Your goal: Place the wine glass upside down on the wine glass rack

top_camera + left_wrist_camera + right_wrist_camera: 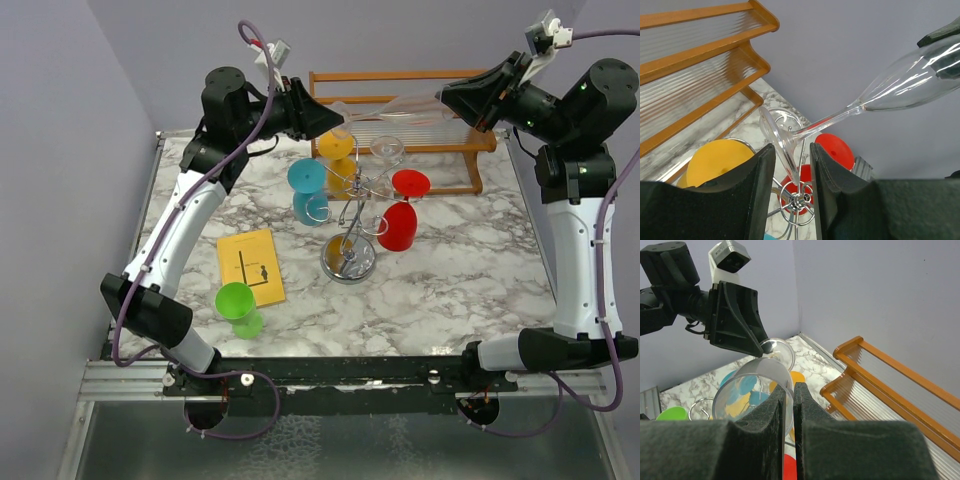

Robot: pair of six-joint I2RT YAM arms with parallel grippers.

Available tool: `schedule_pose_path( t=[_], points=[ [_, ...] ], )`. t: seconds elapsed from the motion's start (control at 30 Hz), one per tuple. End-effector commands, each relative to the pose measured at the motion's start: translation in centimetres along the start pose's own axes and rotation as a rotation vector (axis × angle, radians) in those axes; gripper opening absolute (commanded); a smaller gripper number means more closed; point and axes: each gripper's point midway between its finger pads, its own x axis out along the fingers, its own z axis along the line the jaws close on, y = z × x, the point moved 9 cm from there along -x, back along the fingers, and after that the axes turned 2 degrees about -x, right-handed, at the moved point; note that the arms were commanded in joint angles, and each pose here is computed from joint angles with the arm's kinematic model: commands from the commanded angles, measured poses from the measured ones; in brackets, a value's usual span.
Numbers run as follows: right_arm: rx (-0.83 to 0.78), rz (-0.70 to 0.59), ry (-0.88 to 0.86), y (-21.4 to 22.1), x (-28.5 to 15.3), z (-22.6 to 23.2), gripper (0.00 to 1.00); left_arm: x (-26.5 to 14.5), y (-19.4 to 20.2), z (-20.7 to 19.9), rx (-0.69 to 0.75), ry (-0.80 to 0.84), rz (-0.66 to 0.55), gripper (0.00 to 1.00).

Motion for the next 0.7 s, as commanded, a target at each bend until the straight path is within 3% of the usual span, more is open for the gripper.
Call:
schedule_pose_path(
  t=[0.0,0.2,0.37,0.67],
  points=[
    [-0.055,-0.041,-0.024,-1.5,-0.5,1.2,0.01,0.3,-0.4,-0.2,0.025,-0.019,-0.019,0.35],
    [-0.052,-0.038,-0.034,-1.4,-0.4,1.2,0.01,0.5,-0.3,-0.2,0.028,-0.010,-0.010,0.24],
    [-0.056,-0.035,-0.043,-1.3,-0.5,1.3,0.01,0.5,-0.4,-0.2,0.039,-0.014,-0.014,0.02],
    [-0.097,-0.001,-0.122,-0.3,-0.8,1.9,0.17,-0.8,-1.8,-0.5,0.110,-0.109,-0.063,0.00]
  ],
)
